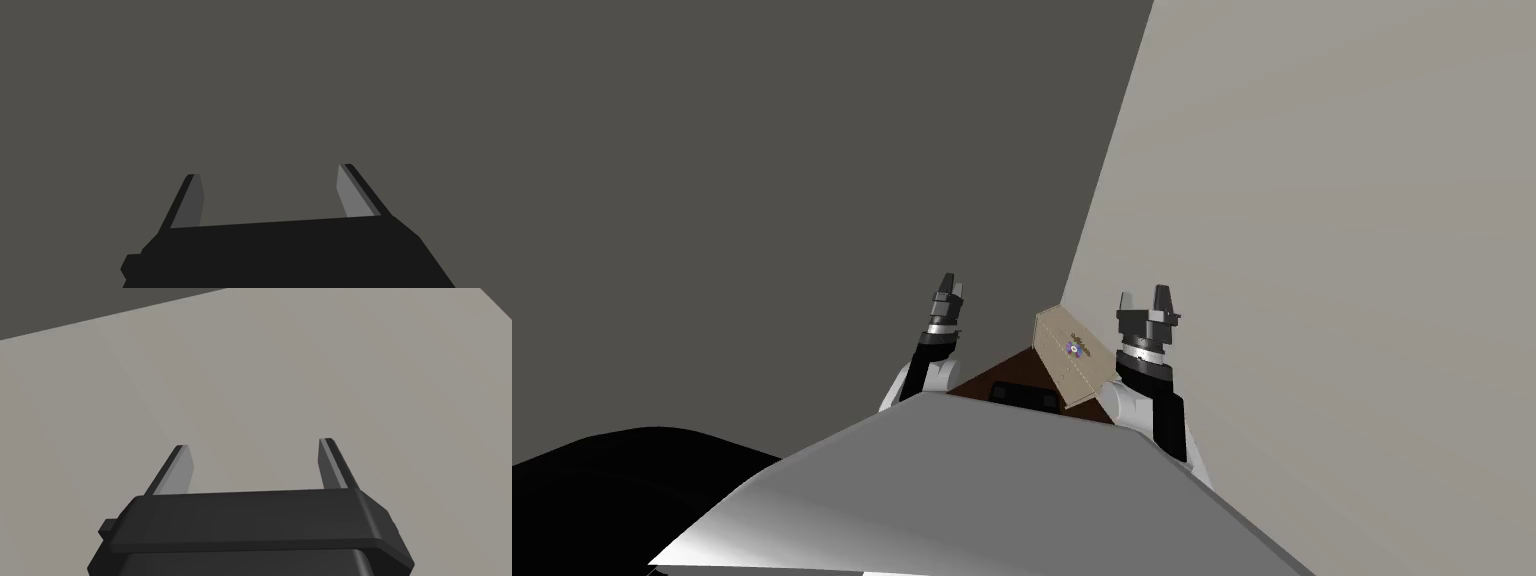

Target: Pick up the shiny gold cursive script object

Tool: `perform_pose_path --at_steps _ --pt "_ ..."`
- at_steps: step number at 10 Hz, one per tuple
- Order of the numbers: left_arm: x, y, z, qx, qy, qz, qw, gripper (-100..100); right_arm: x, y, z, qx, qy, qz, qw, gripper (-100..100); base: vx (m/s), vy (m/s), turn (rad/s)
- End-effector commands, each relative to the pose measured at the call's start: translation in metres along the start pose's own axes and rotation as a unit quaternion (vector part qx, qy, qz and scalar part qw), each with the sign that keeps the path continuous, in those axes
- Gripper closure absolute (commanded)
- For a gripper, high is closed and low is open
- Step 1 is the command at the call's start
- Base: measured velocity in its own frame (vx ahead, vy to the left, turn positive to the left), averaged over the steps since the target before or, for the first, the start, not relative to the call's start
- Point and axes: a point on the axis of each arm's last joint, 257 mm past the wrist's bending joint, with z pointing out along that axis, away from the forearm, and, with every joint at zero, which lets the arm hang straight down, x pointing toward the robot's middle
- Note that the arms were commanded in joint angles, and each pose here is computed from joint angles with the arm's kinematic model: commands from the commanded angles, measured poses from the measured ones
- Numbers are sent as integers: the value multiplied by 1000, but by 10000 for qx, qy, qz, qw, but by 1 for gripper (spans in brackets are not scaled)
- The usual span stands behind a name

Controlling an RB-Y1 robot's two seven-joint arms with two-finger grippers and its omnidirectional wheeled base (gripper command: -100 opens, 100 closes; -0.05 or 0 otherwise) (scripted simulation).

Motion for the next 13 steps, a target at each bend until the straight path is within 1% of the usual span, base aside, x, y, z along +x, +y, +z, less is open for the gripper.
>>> perform_pose_path --at_steps 1,3,4,6,7,8,10,11,12,13 --pt "0 0 0 0 0 0 10000 0 -1 -15 -4 189 178 -288 9992 -100 25 26 148" --pt "0 0 0 0 0 0 10000 0 -5 -36 -10 439 341 -653 9963 -100 68 42 150" --pt "0 0 0 0 0 0 10000 0 -9 -49 -15 592 426 -871 9935 -100 96 31 213" --pt "0 0 0 0 0 0 10000 0 -20 -78 -27 942 603 -1353 9845 -100 92 17 225" --pt "0 0 0 0 0 0 10000 0 -26 -95 -34 1135 699 -1611 9779 -100 110 19 196" --pt "0 0 0 -1 0 0 10000 0 -34 -112 -43 1337 801 -1874 9698 -100 112 29 313" --pt "0 0 0 0 0 0 10000 0 -48 -140 -59 1674 1041 -2398 9506 -100 110 27 297" --pt "0 0 0 -1 0 0 10000 0 -52 -147 -64 1761 1031 -2403 9490 -100 83 10 53" --pt "0 0 0 -1 0 1 10000 0 -57 -157 -70 1872 1173 -2658 9384 -100 66 18 164" --pt "0 0 0 0 0 0 10000 0 -61 -165 -76 1978 1162 -2662 9362 -100 45 10 122"
